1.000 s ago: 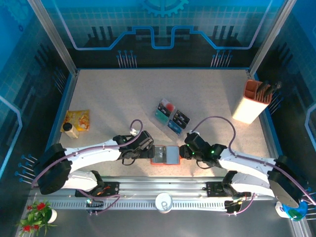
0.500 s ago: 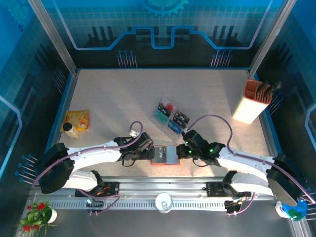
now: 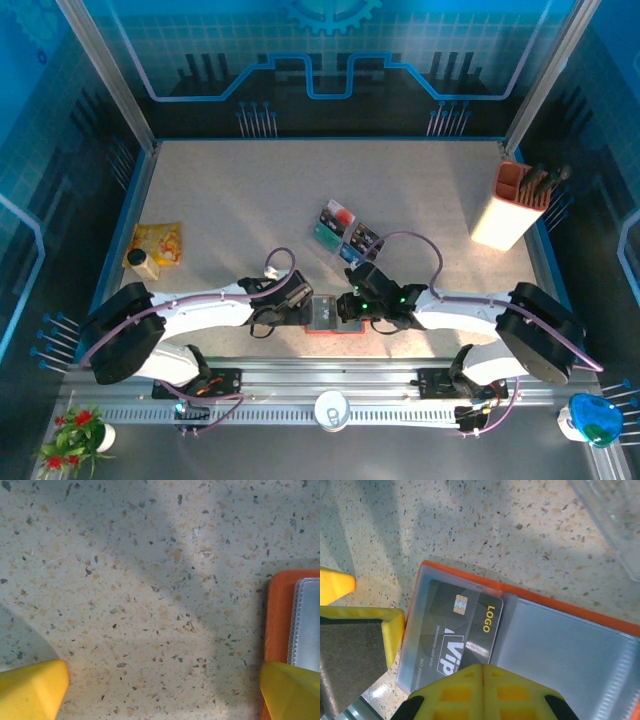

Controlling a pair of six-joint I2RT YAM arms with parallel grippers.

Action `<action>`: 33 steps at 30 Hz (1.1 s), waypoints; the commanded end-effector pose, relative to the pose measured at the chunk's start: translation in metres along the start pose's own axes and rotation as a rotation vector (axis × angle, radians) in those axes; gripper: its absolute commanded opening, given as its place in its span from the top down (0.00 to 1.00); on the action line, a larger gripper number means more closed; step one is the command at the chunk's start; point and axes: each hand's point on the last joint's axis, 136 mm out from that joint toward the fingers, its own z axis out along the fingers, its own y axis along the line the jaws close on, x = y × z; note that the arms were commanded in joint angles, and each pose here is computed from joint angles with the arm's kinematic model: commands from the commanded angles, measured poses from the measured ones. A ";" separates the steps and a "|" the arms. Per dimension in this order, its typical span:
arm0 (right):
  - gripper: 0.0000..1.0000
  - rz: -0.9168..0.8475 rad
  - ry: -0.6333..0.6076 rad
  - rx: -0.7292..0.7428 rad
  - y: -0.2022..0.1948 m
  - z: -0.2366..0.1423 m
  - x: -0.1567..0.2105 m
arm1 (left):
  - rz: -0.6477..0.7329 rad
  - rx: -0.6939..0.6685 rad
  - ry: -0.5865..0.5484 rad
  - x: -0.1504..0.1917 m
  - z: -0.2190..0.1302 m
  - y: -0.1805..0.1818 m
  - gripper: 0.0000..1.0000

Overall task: Put the credit cards into the card holder
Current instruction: Insert the credit card into the card slot.

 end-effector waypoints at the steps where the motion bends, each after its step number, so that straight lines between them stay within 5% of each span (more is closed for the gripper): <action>1: 1.00 -0.005 -0.009 -0.034 0.015 0.005 -0.006 | 0.017 -0.029 0.021 0.007 0.006 0.006 0.01; 22: 1.00 0.002 0.078 -0.045 0.028 0.041 0.013 | 0.012 -0.028 0.033 0.014 0.011 0.010 0.01; 33: 1.00 -0.025 -0.011 -0.026 0.026 0.001 -0.008 | -0.025 0.006 -0.057 -0.005 -0.020 0.012 0.01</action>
